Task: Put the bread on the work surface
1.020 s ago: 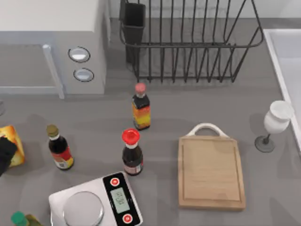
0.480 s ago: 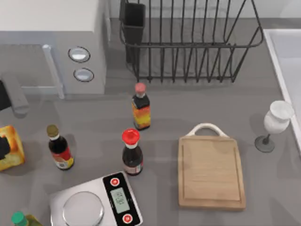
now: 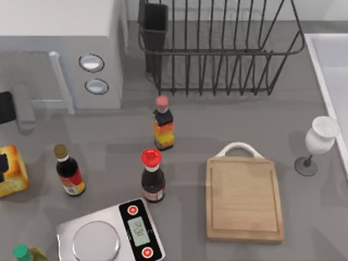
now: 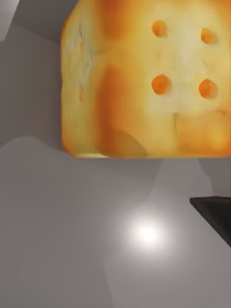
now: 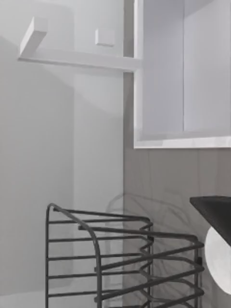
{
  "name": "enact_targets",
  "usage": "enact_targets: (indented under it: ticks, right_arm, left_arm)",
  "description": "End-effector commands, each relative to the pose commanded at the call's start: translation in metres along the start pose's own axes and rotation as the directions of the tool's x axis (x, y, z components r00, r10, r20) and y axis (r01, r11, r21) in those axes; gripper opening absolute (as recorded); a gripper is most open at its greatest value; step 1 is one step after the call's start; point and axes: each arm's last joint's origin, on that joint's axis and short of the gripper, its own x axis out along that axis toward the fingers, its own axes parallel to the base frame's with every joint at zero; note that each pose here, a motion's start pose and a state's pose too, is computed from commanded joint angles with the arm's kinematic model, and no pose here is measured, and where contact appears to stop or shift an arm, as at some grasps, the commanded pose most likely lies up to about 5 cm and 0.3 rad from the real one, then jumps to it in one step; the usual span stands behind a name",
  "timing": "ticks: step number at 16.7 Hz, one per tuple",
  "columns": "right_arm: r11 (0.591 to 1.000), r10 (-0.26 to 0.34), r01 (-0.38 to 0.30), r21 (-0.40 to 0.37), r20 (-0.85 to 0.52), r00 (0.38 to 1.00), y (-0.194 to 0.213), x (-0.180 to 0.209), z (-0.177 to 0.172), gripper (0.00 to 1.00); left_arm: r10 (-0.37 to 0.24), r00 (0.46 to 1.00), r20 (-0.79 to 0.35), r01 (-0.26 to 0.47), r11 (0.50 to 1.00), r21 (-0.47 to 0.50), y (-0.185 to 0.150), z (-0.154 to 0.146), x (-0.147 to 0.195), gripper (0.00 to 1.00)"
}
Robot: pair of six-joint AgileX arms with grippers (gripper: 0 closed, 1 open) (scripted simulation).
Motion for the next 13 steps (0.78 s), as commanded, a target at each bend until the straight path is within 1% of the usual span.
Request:
enact_targets:
  ticks: [4,10,13]
  right_arm:
    - [1.000,0.000,0.000,0.000,0.000,1.000,0.000,0.000,0.000,1.00]
    - [1.000,0.000,0.000,0.000,0.000,1.000,0.000,0.000,0.000,1.00]
    - [1.000,0.000,0.000,0.000,0.000,1.000,0.000,0.000,0.000,1.00]
  left_arm:
    - [-0.001,1.000,-0.001,0.001,1.000,0.002,-0.001,0.001,0.005,1.00]
    - [0.006,1.000,0.002,-0.006,1.000,-0.001,0.001,0.000,0.058,1.00]
    - [0.000,1.000,0.000,0.000,1.000,0.000,0.000,0.000,0.070,1.00]
